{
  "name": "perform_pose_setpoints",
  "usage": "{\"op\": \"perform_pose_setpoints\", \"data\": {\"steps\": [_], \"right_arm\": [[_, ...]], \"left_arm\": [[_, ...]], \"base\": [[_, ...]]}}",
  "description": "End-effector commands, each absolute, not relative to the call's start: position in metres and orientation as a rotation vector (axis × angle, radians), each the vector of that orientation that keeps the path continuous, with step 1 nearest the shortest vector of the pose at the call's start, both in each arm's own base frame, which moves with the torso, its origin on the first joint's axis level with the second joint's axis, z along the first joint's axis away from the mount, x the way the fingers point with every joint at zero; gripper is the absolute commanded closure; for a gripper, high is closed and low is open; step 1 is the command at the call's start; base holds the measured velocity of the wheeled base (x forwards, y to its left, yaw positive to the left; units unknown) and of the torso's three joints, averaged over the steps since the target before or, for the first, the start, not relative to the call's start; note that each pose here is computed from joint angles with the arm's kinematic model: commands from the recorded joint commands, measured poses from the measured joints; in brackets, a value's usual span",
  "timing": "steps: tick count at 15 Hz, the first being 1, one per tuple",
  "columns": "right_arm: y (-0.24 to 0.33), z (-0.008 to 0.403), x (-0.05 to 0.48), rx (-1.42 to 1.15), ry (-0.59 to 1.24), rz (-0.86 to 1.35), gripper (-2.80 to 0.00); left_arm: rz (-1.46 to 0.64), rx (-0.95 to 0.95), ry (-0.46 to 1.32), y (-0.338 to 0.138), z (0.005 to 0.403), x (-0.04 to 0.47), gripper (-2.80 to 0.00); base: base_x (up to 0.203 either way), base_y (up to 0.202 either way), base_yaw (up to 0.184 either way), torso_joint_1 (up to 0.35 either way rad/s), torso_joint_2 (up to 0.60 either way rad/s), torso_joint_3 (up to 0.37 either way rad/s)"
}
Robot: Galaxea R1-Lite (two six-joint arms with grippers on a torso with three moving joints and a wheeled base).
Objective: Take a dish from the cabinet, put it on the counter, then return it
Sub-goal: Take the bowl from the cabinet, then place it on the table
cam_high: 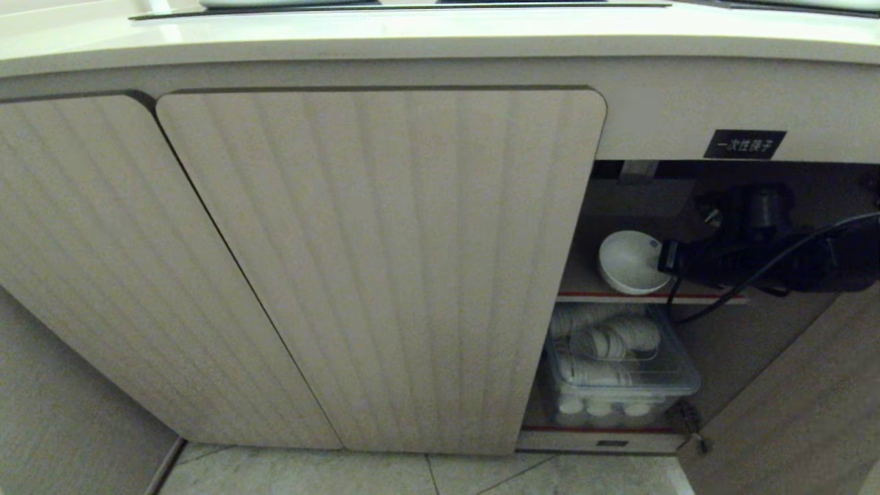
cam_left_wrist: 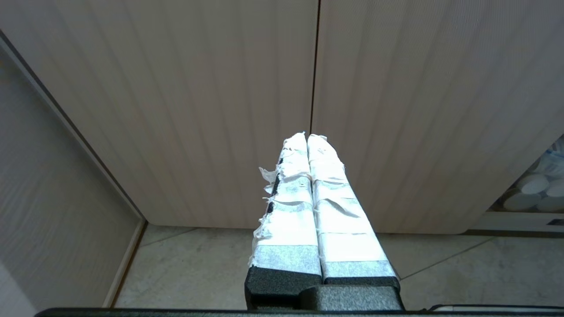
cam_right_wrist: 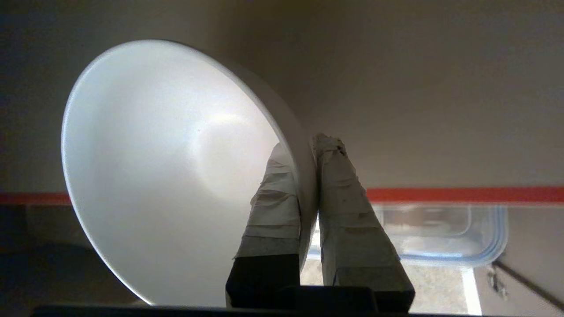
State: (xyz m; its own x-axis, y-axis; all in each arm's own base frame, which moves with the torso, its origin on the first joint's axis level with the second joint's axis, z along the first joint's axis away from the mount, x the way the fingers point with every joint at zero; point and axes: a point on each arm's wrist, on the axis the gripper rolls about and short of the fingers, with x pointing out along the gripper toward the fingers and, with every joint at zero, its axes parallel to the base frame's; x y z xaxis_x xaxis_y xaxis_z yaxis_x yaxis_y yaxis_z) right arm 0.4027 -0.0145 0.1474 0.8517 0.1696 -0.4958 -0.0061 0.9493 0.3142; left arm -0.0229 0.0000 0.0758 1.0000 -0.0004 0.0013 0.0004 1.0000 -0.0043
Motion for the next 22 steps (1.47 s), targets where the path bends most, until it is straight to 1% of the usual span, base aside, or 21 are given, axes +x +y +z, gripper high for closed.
{"op": "perform_pose_setpoints", "data": {"steps": [1,6,10,14,17,20,22], "right_arm": [[-0.012,0.154,0.394,0.309,0.540,0.102,0.00],[0.003,0.151,0.361,0.296,0.586,0.108,0.00],[0.003,0.157,0.337,0.283,0.555,0.079,0.00],[0.006,0.161,0.308,0.280,0.569,0.085,0.00],[0.009,0.152,0.298,0.274,0.606,0.090,0.00],[0.014,0.154,0.287,0.271,0.613,0.107,0.00],[0.016,0.151,0.270,0.267,0.626,0.117,0.00]], "left_arm": [[0.000,-0.005,-0.002,0.000,0.076,-0.023,0.00],[0.000,-0.005,0.000,0.000,0.075,-0.023,0.00],[0.000,-0.005,-0.001,0.000,0.076,-0.023,0.00],[0.000,-0.005,-0.002,0.000,0.076,-0.023,0.00],[0.000,-0.005,-0.001,0.000,0.076,-0.023,0.00],[0.000,-0.005,-0.002,0.000,0.076,-0.023,0.00],[0.000,-0.005,0.000,0.000,0.075,-0.023,0.00]], "base": [[0.000,0.000,0.000,0.000,0.00,0.000],[0.000,0.000,0.000,0.000,0.00,0.000],[0.000,0.000,0.000,0.000,0.00,0.000],[0.000,0.000,0.000,0.000,0.00,0.000],[0.000,0.000,0.000,0.000,0.00,0.000],[0.000,0.000,0.000,0.000,0.00,0.000],[0.000,0.000,0.000,0.000,0.00,0.000]]}}
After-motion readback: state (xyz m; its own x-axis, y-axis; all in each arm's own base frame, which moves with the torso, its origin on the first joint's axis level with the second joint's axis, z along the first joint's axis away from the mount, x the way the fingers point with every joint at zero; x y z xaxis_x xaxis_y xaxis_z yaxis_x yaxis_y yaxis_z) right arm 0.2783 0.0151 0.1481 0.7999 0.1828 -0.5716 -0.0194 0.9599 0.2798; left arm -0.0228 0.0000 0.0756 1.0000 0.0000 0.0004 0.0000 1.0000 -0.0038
